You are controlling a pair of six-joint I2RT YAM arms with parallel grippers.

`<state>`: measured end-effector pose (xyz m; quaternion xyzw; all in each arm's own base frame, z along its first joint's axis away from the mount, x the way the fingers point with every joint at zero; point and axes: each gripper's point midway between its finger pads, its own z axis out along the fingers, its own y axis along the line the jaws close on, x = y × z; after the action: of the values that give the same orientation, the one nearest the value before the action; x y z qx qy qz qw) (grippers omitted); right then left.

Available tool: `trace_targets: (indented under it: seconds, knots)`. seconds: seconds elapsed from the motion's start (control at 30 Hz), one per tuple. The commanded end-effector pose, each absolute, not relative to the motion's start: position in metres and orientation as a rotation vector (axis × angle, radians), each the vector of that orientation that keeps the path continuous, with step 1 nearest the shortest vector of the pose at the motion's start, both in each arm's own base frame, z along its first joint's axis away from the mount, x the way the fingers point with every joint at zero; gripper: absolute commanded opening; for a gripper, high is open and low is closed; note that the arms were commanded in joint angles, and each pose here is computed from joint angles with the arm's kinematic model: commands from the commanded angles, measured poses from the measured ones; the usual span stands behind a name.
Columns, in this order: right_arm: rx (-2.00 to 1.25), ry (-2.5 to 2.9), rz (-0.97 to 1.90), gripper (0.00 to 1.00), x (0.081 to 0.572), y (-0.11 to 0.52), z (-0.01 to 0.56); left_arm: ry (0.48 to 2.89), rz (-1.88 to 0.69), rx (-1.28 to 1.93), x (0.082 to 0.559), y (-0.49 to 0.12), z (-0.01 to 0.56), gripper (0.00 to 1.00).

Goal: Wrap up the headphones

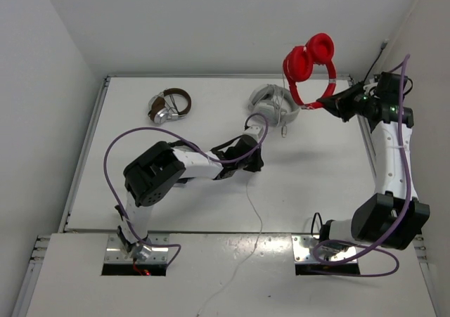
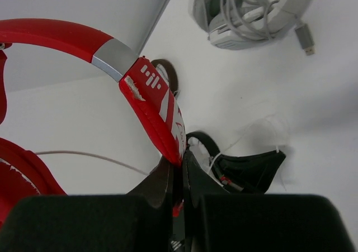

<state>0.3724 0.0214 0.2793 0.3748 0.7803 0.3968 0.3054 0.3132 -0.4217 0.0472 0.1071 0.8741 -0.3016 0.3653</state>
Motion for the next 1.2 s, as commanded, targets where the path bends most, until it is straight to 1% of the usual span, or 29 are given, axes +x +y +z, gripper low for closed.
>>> trace_targets:
  seconds: [0.0, 0.03, 0.07, 0.1, 0.13, 0.17, 0.27, 0.3, 0.37, 0.4, 0.43, 0.53, 0.57, 0.67, 0.7, 0.77, 0.8, 0.87, 0.93, 0.97, 1.03, 1.13, 1.17]
  knots:
    - [0.889, 1.980, 0.932, 0.00, 0.379, 0.007, 0.308, 2.186, -0.801, 0.367, 0.309, -0.419, 0.075, 0.00]
    - [0.876, 1.998, 0.876, 0.00, 0.380, 0.008, 0.305, 2.171, -0.811, 0.415, 0.298, -0.416, 0.089, 0.00]
    - [0.856, 1.995, 0.740, 0.00, 0.386, -0.006, 0.301, 2.168, -0.786, 0.505, 0.289, -0.407, 0.087, 0.00]
    - [0.828, 1.989, 0.672, 0.00, 0.389, -0.010, 0.303, 2.150, -0.769, 0.542, 0.287, -0.403, 0.096, 0.00]
    - [0.837, 2.001, 0.540, 0.00, 0.392, -0.016, 0.295, 2.197, -0.713, 0.594, 0.277, -0.388, 0.086, 0.00]
    - [0.788, 2.015, 0.461, 0.00, 0.392, -0.019, 0.292, 2.169, -0.720, 0.635, 0.270, -0.381, 0.102, 0.00]
    - [0.748, 1.987, 0.297, 0.00, 0.397, -0.029, 0.289, 2.156, -0.642, 0.760, 0.256, -0.349, 0.105, 0.00]
    - [0.738, 1.981, 0.193, 0.00, 0.396, -0.040, 0.288, 2.087, -0.635, 0.820, 0.249, -0.338, 0.123, 0.00]
    - [0.685, 1.972, 0.144, 0.00, 0.400, -0.040, 0.289, 2.024, -0.626, 0.918, 0.237, -0.326, 0.136, 0.00]
    - [0.698, 1.962, 0.088, 0.00, 0.399, -0.049, 0.289, 1.924, -0.625, 1.005, 0.231, -0.321, 0.156, 0.00]
    - [0.668, 1.947, 0.079, 0.00, 0.399, -0.046, 0.295, 1.881, -0.612, 1.053, 0.225, -0.319, 0.163, 0.00]
    - [0.577, 1.942, 0.003, 0.00, 0.403, -0.041, 0.298, 1.800, -0.560, 1.201, 0.211, -0.309, 0.168, 0.00]
    - [0.537, 1.941, 0.006, 0.00, 0.406, -0.034, 0.297, 1.773, -0.559, 1.244, 0.206, -0.310, 0.171, 0.00]
    - [0.517, 1.957, 0.007, 0.00, 0.408, -0.032, 0.294, 1.734, -0.522, 1.471, 0.189, -0.309, 0.159, 0.00]
    - [0.524, 1.960, 0.091, 0.00, 0.412, -0.027, 0.295, 1.794, -0.482, 1.522, 0.188, -0.304, 0.141, 0.00]
    - [0.550, 1.975, 0.149, 0.00, 0.413, -0.030, 0.295, 1.833, -0.475, 1.567, 0.186, -0.302, 0.130, 0.00]
    - [0.556, 2.011, 0.236, 0.00, 0.412, -0.022, 0.291, 1.862, -0.464, 1.569, 0.190, -0.300, 0.122, 0.00]
    - [0.583, 2.029, 0.309, 0.00, 0.411, -0.020, 0.290, 1.878, -0.458, 1.566, 0.191, -0.296, 0.118, 0.00]
    - [0.617, 2.041, 0.364, 0.00, 0.410, -0.016, 0.293, 1.813, -0.374, 1.587, 0.205, -0.296, 0.117, 0.00]
    - [0.636, 2.036, 0.360, 0.00, 0.410, -0.018, 0.293, 1.786, -0.290, 1.625, 0.203, -0.294, 0.113, 0.00]
    - [0.657, 2.041, 0.358, 0.00, 0.410, -0.013, 0.291, 1.735, -0.221, 1.662, 0.211, -0.296, 0.113, 0.00]
    - [0.664, 2.035, 0.301, 0.00, 0.412, 0.002, 0.289, 1.627, -0.234, 1.687, 0.217, -0.315, 0.138, 0.00]
    - [0.679, 2.023, 0.239, 0.00, 0.412, -0.002, 0.289, 1.581, -0.260, 1.705, 0.216, -0.322, 0.146, 0.00]
